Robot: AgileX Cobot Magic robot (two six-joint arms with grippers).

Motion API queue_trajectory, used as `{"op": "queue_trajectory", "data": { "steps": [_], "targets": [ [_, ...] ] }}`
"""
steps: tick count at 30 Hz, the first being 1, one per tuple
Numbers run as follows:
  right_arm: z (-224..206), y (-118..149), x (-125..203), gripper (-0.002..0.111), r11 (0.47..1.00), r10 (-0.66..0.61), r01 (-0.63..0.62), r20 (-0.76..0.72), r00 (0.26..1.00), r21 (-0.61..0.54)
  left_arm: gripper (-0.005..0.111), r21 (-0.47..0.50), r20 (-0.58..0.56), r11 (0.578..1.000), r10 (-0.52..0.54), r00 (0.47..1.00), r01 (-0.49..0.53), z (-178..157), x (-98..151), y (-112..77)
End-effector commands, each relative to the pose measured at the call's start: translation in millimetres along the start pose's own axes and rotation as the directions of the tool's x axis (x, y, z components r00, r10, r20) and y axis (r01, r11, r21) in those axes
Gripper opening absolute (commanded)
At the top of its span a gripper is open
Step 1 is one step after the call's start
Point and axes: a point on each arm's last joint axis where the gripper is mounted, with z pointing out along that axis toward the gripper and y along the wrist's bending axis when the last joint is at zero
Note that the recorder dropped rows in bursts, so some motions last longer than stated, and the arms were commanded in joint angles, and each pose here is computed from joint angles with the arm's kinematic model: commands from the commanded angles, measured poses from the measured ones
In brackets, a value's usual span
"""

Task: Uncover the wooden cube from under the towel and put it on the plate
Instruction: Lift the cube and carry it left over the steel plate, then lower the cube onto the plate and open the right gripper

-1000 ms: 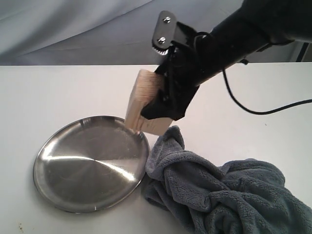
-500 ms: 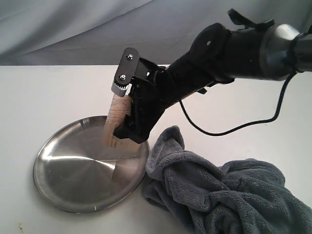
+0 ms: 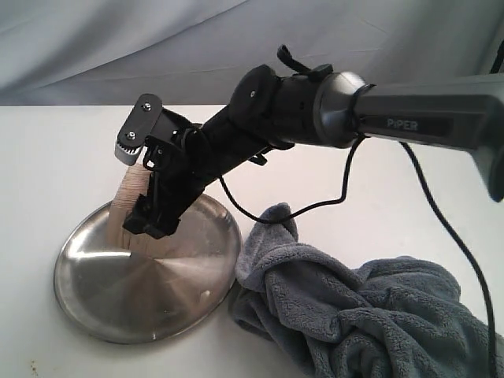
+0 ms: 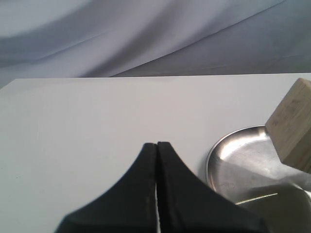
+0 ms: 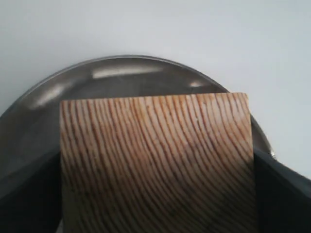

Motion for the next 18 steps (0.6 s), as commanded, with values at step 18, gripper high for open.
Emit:
{"op": "queue_trajectory", "data": {
  "steps": [18],
  "targets": [
    [12.3, -2.9, 9.7, 0.0, 1.0, 0.006, -0.006, -0.081, 0.997, 0.005, 0.0, -0.001, 0.011, 1.0, -0.006, 1.0, 0.006, 0.1, 0.2, 0.0]
  ]
}}
